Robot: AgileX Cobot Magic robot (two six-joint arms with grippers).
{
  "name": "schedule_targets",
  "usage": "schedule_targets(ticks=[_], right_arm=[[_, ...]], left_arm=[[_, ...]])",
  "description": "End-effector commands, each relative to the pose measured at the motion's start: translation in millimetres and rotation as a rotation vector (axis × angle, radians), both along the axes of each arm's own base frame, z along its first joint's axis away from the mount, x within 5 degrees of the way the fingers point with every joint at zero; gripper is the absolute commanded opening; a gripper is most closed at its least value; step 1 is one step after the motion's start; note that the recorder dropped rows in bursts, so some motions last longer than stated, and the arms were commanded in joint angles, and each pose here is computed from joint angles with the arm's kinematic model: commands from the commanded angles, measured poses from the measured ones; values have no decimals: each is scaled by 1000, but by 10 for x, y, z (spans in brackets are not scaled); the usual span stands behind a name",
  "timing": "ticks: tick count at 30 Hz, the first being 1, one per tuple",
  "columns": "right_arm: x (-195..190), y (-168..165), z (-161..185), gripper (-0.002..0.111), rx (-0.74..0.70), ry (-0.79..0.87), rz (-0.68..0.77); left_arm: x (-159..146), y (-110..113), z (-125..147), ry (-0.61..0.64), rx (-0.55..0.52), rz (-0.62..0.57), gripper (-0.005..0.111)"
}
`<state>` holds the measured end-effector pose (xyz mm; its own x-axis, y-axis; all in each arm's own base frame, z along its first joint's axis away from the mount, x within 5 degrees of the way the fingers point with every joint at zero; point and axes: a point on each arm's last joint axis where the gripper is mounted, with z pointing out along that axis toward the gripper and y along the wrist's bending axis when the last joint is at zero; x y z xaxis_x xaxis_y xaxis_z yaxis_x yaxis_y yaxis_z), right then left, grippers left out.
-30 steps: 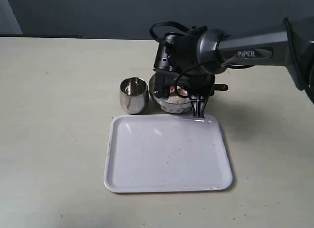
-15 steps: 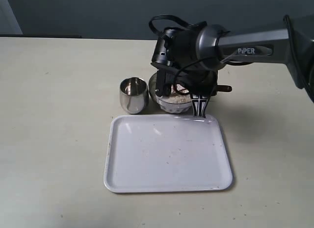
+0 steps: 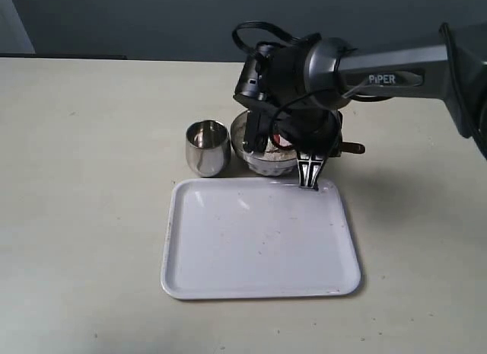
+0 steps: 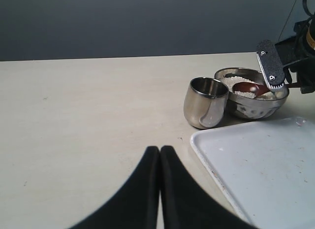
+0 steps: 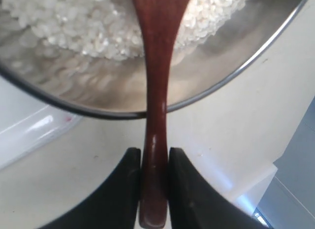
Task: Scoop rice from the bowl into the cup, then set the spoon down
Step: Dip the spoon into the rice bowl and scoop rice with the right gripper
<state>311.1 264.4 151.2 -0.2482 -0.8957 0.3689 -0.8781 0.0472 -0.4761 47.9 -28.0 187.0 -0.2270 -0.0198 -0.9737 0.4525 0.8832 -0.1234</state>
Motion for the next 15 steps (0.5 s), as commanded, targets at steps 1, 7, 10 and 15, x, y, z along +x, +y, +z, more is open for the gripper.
schedule_targets(ticks=[1,7,10,15], right_arm=[[-10,-5,78,-1,21,-5,-22],[47,-94,101,-1,50,-17,-97],[58,-144,168,-1,107,2,-143],[71,-161,272,-1,155,-12,-144]], left_arm=[[-3,0,29,-18,-15,-3,0],[-3,0,29,-18,-15,-3,0],[-3,0,29,-18,-15,-3,0],[-3,0,29,-18,-15,-3,0]])
